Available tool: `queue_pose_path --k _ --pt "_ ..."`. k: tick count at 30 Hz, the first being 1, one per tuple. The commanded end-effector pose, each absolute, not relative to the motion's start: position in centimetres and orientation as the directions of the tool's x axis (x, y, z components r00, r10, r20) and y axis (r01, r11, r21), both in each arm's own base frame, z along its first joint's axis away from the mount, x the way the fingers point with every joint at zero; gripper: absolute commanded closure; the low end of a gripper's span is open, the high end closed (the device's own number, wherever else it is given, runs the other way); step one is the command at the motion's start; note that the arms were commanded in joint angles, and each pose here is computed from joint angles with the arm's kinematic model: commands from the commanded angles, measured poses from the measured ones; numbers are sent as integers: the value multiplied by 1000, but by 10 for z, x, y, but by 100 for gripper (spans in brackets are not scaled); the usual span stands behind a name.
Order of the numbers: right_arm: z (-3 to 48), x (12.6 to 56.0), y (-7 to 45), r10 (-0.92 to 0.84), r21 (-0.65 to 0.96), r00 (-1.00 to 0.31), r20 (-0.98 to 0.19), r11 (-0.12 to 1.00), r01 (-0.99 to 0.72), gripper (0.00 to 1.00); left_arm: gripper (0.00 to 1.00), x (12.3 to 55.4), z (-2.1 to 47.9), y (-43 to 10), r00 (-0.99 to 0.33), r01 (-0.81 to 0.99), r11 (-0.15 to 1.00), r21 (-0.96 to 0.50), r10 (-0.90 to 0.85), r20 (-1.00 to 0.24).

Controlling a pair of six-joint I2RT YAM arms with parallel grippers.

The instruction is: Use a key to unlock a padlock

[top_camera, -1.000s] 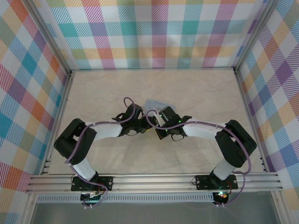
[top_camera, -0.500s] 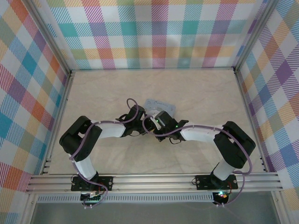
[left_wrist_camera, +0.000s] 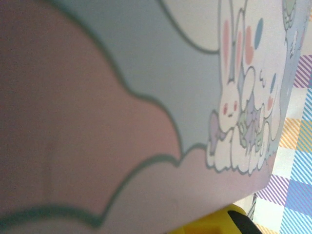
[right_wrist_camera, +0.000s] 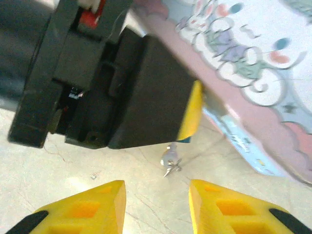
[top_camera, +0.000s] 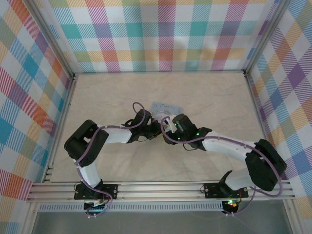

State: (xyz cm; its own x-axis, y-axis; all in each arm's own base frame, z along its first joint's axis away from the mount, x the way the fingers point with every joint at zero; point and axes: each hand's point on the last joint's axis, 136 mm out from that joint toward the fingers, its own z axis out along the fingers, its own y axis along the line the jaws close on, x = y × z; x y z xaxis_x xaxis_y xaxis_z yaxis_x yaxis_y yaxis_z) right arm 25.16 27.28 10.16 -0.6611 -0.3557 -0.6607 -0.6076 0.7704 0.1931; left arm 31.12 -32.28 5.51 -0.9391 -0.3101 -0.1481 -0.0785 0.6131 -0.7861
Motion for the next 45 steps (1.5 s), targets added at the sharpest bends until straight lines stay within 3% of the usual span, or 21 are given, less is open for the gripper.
queue_pose_path --k 1,16,21,24,30,37,45 --pt "100 243 275 -334 256 -697 -635 760 -597 62 100 305 35 -317 -942 -158 616 -772 -328 -69" --pt "55 261 287 -288 320 -788 -544 797 -512 73 100 306 54 -325 -947 -138 565 -814 -316 -59" --pt "53 268 293 -291 327 -786 -546 789 -520 94 100 306 57 -326 -948 -131 559 -819 -311 -60" --pt "56 275 294 -273 331 -784 -558 793 -512 100 100 305 56 -327 -950 -130 556 -821 -307 -58" --pt "76 294 300 -221 354 -763 -608 785 -509 100 100 299 52 -331 -956 -137 530 -837 -293 -30" --pt "72 290 295 -243 345 -773 -586 789 -509 100 100 301 54 -327 -953 -132 541 -831 -300 -44" --pt "76 266 272 -283 314 -774 -567 794 -520 74 100 313 54 -316 -941 -149 561 -814 -333 -57"
